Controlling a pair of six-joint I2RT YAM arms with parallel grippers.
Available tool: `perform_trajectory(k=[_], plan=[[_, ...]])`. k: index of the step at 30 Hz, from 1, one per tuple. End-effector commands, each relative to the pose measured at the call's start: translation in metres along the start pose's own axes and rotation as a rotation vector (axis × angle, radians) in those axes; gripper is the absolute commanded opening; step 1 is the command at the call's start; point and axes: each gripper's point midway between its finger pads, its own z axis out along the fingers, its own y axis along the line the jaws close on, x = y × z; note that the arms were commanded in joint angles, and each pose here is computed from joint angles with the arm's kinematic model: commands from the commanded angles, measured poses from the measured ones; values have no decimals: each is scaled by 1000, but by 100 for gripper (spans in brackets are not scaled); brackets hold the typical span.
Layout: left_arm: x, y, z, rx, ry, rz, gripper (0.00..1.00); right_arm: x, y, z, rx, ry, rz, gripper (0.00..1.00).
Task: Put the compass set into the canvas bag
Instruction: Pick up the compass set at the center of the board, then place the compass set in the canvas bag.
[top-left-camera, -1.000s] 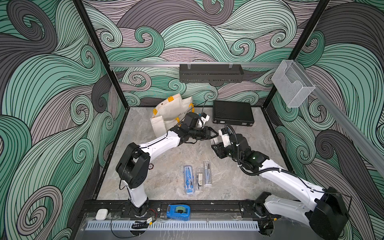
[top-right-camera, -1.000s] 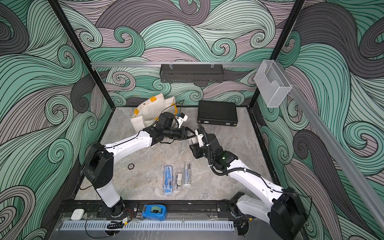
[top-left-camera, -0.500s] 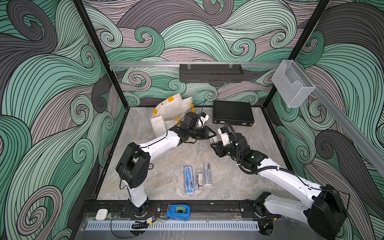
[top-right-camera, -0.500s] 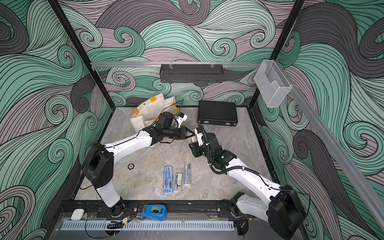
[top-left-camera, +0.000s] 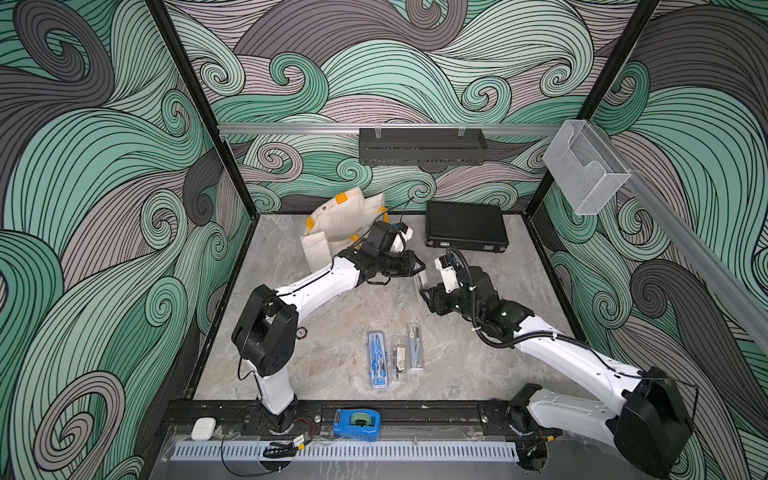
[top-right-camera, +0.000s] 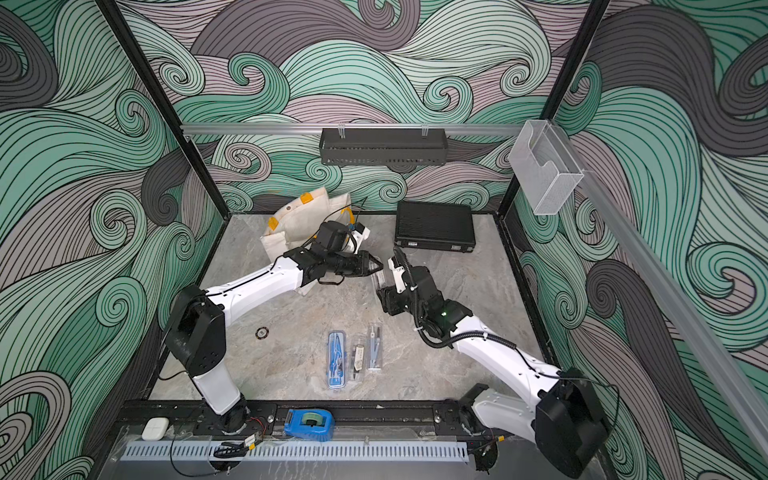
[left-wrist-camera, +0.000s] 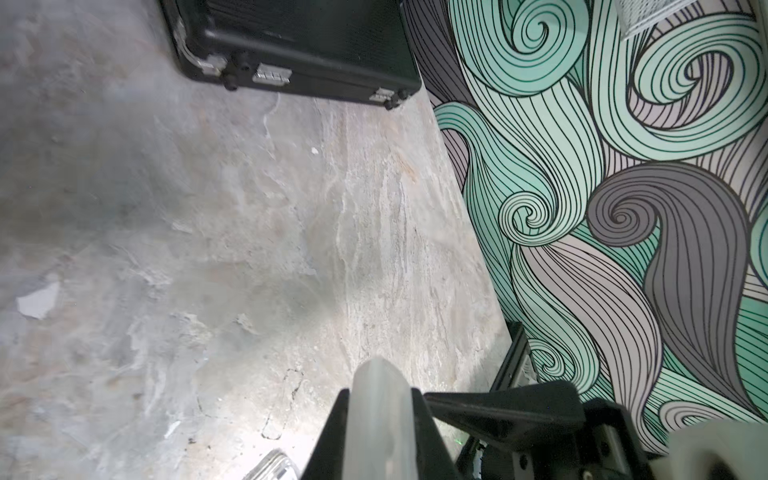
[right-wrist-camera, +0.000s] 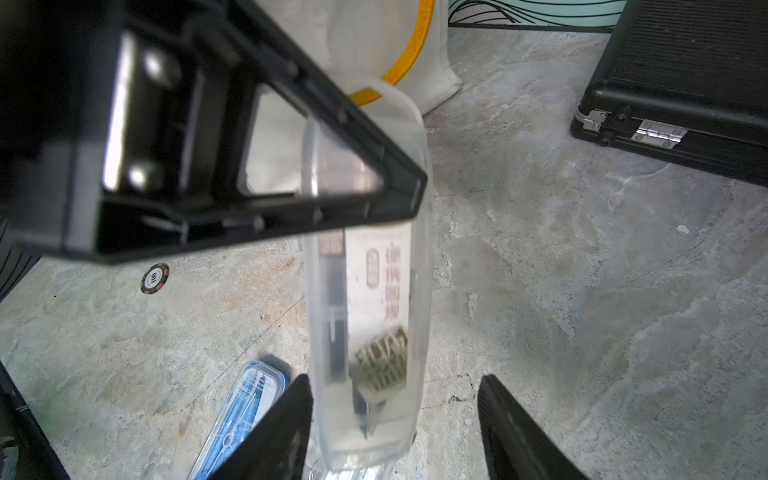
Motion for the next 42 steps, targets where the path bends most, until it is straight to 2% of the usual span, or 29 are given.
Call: perform_trajectory(k=[1,5,9,13,18,21,25,28,34,42], plan=[[-42,1,-32,-83,-119,105,14,2,-4,-2,16,3,3,64],[-86,8,-73,-227,-271,206,14,11,-6,2,20,24,14,64],[-130,25,-130,-447,-420,233,13,17,-6,7,17,45,22,64],[-166,17,-182,-531,-557,291,13,23,-6,14,12,62,27,64],[-192,18,-227,-702,-647,375,16,28,-5,22,4,89,32,65],[-197,38,-237,-827,-633,388,17,30,-5,25,5,103,34,66],[-195,78,-227,-961,-557,387,17,32,-5,27,4,116,35,67],[-188,112,-206,-1017,-482,355,16,33,-4,29,1,126,36,67],[-175,160,-161,-1042,-351,335,16,36,-3,34,-2,158,41,68],[-138,191,-127,-993,-217,245,17,42,-4,41,7,190,55,69]])
